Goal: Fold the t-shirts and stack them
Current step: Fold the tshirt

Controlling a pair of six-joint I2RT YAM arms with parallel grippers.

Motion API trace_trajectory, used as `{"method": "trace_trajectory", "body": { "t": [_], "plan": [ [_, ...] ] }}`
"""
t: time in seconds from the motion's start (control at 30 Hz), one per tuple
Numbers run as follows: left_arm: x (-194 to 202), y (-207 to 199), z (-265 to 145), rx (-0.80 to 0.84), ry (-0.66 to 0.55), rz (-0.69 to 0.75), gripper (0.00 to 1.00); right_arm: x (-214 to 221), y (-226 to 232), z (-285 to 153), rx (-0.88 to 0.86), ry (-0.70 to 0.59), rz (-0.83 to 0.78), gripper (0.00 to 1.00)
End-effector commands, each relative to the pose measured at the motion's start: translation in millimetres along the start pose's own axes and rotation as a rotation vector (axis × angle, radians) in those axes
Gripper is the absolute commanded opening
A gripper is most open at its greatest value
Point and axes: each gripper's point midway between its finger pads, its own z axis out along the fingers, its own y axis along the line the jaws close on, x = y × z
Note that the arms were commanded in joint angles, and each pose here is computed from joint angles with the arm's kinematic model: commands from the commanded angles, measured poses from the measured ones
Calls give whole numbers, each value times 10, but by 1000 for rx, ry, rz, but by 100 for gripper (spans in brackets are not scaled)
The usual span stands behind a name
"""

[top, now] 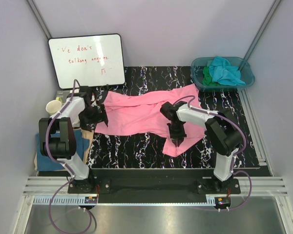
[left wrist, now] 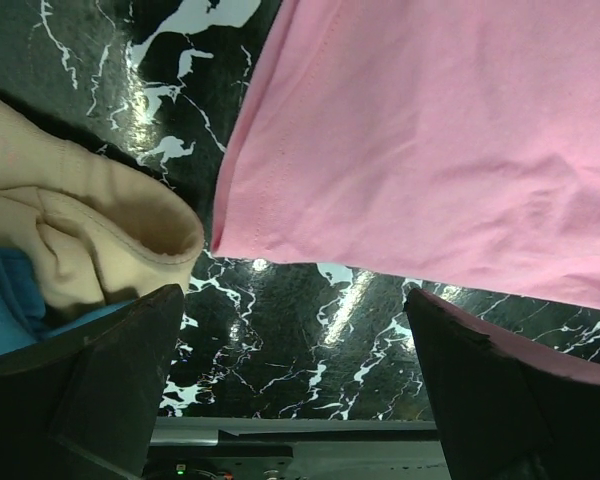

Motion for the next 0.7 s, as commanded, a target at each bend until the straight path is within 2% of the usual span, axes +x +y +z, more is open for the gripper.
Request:
{"method": "trace_trajectory", "body": {
  "t": [0.0,0.23,0.47,0.57,0.6,0.63,0.67],
  "plan": [
    [-117,69,-9,-30,-13,16,99,-190,94,-92,-3,-69,-14,12],
    [-117,65,20,-29,-1,19,99,-252,110,-133,-1,-88,-30,0],
    [-116,53,121,-29,27,11,98,-306,112,-255,-13,-128,-44,0],
    [-131,55,182,-33,44,3,92,-324,77,-358,-6,-152,-39,0],
    [-134,46,209,-32,52,4,87,-333,69,-405,-6,-165,-38,0],
    [-132,47,223,-33,56,4,68,-340,50,-450,4,-174,-37,0],
    [-127,51,235,-34,59,5,57,-347,35,-497,6,-187,-34,0]
  ]
}}
